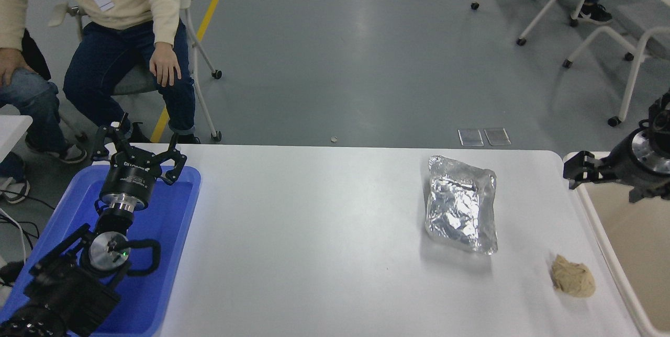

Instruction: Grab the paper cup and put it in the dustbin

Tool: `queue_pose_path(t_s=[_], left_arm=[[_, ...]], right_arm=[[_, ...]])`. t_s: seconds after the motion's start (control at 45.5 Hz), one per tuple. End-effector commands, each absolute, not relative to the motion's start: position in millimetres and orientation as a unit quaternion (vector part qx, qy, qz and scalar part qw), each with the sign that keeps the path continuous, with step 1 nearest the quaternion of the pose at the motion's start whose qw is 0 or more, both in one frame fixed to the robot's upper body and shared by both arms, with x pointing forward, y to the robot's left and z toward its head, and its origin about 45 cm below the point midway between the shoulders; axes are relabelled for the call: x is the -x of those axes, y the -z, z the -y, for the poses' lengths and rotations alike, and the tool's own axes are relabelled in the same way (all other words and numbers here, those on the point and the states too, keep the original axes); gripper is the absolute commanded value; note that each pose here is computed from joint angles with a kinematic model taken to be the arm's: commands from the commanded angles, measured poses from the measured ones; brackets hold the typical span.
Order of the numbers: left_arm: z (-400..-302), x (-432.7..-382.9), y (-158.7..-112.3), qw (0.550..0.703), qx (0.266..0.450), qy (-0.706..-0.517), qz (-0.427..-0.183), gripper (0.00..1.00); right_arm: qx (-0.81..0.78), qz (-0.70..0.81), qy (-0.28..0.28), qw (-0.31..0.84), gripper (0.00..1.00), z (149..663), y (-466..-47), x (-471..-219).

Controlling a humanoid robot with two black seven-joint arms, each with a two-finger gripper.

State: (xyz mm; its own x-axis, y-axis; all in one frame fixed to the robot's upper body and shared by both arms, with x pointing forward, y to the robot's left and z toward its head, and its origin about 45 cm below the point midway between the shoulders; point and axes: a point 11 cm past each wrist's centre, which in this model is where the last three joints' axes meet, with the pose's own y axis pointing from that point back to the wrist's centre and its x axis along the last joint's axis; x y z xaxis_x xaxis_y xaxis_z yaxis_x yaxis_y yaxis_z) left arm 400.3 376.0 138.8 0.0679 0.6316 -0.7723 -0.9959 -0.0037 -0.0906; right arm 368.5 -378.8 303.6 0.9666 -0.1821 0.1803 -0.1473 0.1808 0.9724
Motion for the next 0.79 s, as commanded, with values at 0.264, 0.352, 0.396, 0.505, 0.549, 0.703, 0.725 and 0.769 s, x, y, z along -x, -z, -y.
queue_pose_path(t_s=[0.264, 0.352, 0.396, 0.505, 0.549, 0.703, 0.725, 0.769], left_arm=[[-376.0, -400.2, -138.6, 0.650, 0.333, -0.625, -0.274, 1.00], [-376.0, -400.2, -138.6, 0.650, 0.333, -0.625, -0.274, 1.00], [-376.0, -400.2, -138.6, 0.650, 0.333, -0.625, -0.274, 1.00], [-375.9, -400.7, -139.1, 0.650, 0.333, -0.626, -0.273, 1.00], [-376.0, -400.2, -138.6, 0.650, 0.333, -0.625, -0.274, 1.00], [-376.0, -400.2, -138.6, 0.650, 0.333, -0.625, -0.274, 1.00], [-376.0, -400.2, -138.6, 0.650, 0.333, -0.625, -0.274, 1.00], [-376.1, -400.2, -138.6, 0.650, 0.333, -0.626, -0.274, 1.00]], right_arm=[[-0.653, 0.104, -0.073, 0.746, 1.00, 311, -395, -381], [-0.658, 0.115, -0.083, 0.740, 1.00, 306, -408, -383], [-0.658, 0.118, -0.087, 0.739, 1.00, 304, -412, -384], [-0.656, 0.117, -0.091, 0.740, 1.00, 301, -413, -384], [-0.656, 0.115, -0.093, 0.740, 1.00, 298, -414, -385], [-0.656, 0.113, -0.094, 0.740, 1.00, 297, -413, -385], [-0.656, 0.113, -0.094, 0.740, 1.00, 297, -413, -385], [-0.656, 0.114, -0.095, 0.740, 1.00, 297, -414, -385]])
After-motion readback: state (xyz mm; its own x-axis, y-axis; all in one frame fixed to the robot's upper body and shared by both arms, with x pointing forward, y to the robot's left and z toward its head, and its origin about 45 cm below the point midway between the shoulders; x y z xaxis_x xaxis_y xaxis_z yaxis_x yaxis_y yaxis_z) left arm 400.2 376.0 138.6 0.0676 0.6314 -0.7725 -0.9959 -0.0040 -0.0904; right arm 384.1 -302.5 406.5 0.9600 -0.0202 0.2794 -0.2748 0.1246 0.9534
